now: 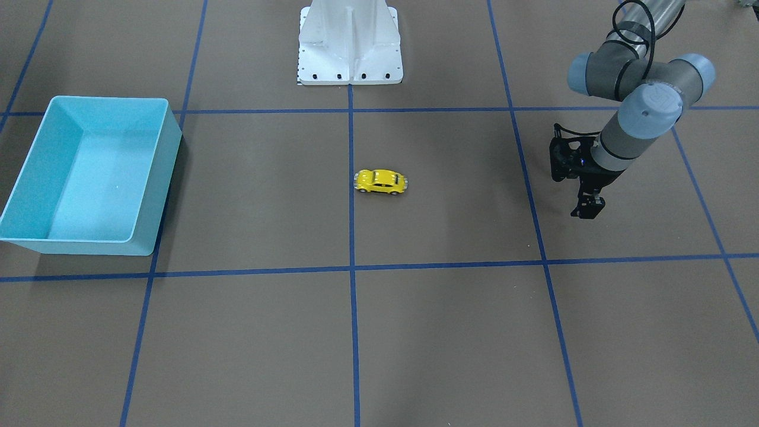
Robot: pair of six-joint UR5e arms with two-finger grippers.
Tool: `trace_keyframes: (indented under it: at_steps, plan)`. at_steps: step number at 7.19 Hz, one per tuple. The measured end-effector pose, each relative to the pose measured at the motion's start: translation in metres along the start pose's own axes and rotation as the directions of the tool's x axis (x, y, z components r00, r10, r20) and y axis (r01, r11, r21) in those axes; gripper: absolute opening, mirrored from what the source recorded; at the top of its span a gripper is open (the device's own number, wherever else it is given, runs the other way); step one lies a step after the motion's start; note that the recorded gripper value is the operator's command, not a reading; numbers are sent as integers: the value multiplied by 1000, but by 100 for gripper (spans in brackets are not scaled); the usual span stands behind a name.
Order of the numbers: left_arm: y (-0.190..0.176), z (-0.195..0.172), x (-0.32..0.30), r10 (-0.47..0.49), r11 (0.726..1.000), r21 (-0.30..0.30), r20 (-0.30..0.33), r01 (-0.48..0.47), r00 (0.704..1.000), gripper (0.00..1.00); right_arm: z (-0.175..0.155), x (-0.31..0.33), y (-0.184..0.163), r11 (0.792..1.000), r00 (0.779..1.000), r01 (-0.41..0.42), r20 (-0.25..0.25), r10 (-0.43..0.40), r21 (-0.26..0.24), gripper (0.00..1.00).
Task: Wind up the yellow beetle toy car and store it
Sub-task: 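Release the car and raise the left gripper, letting the car roll toward the bin, then lower the right gripper onto the car beside the bin while the left arm withdraws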
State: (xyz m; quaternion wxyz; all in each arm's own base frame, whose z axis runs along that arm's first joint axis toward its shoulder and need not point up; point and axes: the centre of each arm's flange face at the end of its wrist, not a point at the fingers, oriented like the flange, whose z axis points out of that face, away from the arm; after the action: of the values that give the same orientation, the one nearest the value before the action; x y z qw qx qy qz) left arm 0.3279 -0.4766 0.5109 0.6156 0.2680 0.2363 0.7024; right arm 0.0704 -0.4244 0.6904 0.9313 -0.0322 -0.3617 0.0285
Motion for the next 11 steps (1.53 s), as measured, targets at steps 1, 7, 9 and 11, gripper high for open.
trace_keyframes:
  at_steps: [1,7,9,11]
  plan:
    - [2,-2,-1,-3,1000,0,4,3,1000,100,0,0,0,1000,1000,0,0,0,0,100]
    - [43,-36,-28,-197,980,-22,55,199,979,100,-5,-5,-3,1000,1000,10,5,-10,10,100]
    - [82,-70,-49,-540,839,-18,98,544,836,100,-29,-34,-10,996,998,67,5,-67,57,100]
    - [133,-116,-65,-813,577,62,137,815,565,100,-73,-111,-19,968,977,212,-7,-213,138,100]
